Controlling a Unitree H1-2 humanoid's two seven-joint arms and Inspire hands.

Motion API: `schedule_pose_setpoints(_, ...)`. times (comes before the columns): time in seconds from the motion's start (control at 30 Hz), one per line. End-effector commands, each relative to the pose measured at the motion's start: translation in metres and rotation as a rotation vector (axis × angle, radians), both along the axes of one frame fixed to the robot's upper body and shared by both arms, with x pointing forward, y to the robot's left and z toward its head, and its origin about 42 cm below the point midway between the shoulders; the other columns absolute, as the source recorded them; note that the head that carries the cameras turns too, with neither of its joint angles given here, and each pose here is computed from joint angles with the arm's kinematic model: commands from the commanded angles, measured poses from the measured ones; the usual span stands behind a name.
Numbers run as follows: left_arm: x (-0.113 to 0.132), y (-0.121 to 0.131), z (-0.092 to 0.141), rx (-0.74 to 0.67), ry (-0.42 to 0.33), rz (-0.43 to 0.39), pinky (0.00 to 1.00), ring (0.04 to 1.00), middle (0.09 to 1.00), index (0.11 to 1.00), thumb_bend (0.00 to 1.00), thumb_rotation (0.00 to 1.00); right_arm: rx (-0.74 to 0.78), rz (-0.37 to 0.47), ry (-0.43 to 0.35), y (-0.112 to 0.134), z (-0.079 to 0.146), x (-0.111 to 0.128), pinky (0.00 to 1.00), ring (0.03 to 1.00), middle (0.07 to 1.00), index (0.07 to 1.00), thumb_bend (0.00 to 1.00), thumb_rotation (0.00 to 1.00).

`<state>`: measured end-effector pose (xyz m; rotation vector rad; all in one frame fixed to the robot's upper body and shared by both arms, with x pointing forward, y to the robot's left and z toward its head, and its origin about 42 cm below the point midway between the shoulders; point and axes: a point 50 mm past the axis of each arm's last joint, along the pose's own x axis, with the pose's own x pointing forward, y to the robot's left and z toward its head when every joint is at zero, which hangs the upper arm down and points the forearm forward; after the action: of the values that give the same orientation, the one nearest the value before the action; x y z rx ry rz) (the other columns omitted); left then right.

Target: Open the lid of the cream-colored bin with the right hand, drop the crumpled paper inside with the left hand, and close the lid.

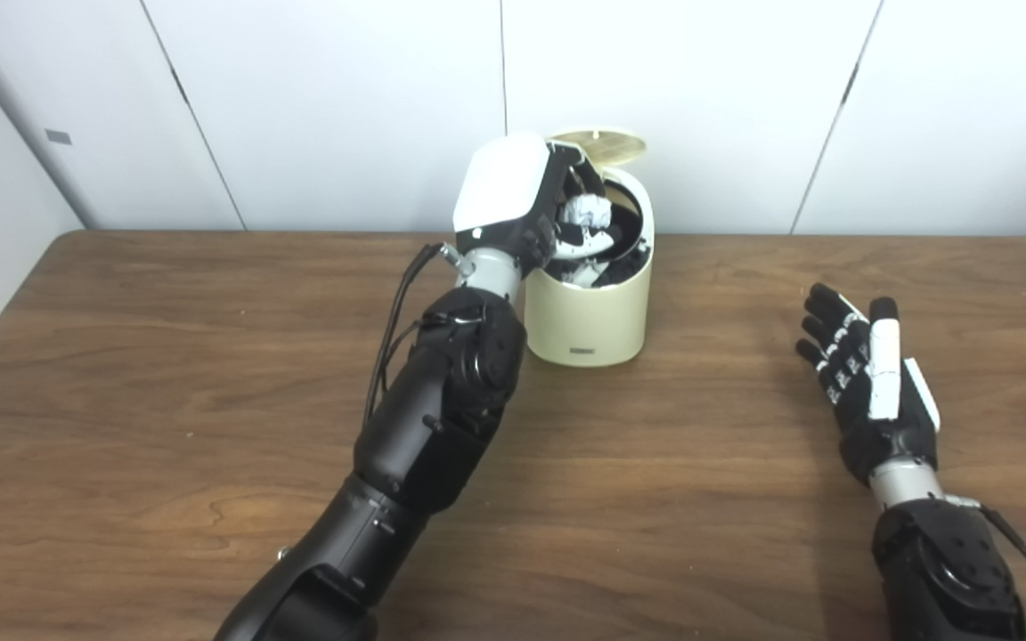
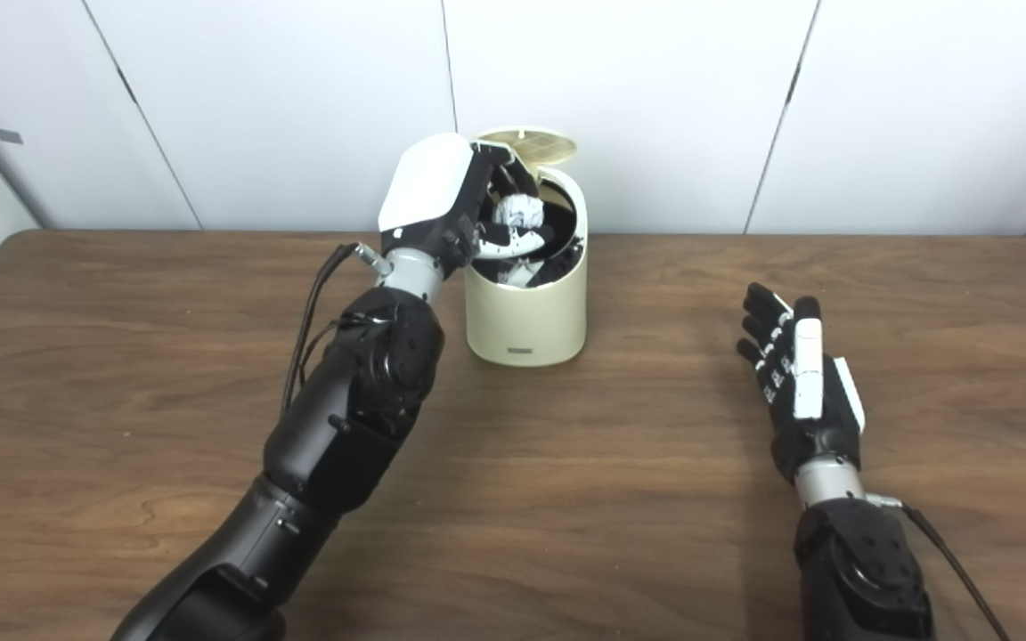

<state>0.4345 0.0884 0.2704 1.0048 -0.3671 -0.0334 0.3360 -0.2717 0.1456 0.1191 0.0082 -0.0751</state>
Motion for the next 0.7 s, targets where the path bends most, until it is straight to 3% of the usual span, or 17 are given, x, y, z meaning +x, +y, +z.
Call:
schedule_pose_setpoints(0.0,0.0033,-0.0091,0.0232,0.019,-0.055,-0.019,0.28,0.387,0.488,0.553,0.47,0.0,-0.004,0.031,-0.031,0.0057,0.009,0.0032,0.89,0.926,0.887,0.831,0.65,1.0)
schedule_pose_setpoints(0.1,0.0027,-0.0096,0.0234,0.04,-0.044,-0.02,0.28,0.407,0.498,0.556,0.47,0.0,-0.009,0.03,-0.033,0.0054,0.0078,0.0033,0.89,0.924,0.88,0.823,0.65,1.0)
schedule_pose_setpoints(0.23,0.0023,-0.0089,0.0236,0.04,-0.021,-0.022,0.38,0.388,0.493,0.551,0.5,0.0,-0.014,0.027,-0.033,0.006,0.0076,0.0027,0.89,0.916,0.866,0.803,0.65,1.0)
schedule_pose_setpoints(0.27,0.0025,-0.0085,0.0234,0.04,-0.019,-0.022,0.39,0.426,0.537,0.62,0.59,0.0,-0.014,0.028,-0.035,0.0063,0.0081,0.0024,0.9,0.917,0.865,0.8,0.65,1.0)
schedule_pose_setpoints(0.3,0.0027,-0.0082,0.0231,0.04,-0.015,-0.023,0.38,0.469,0.577,0.661,0.79,0.0,-0.013,0.03,-0.037,0.0063,0.0083,0.0021,0.9,0.919,0.865,0.8,0.64,1.0)
schedule_pose_setpoints(0.4,0.0026,-0.0078,0.0223,0.035,-0.004,-0.027,0.26,0.376,0.529,0.715,0.92,0.0,-0.011,0.035,-0.039,0.0058,0.0084,0.0015,0.9,0.922,0.864,0.794,0.64,1.0)
schedule_pose_setpoints(0.5,0.0022,-0.0078,0.0219,0.033,-0.003,-0.031,0.22,0.345,0.53,0.723,0.94,0.0,-0.014,0.032,-0.038,0.0061,0.0085,0.0014,0.9,0.915,0.859,0.79,0.63,1.0)
schedule_pose_setpoints(0.67,0.0016,-0.0072,0.0215,0.041,-0.01,-0.049,0.31,0.451,0.693,0.725,0.95,0.0,-0.011,0.028,-0.037,0.0058,0.0082,0.002,0.89,0.912,0.855,0.779,0.64,1.0)
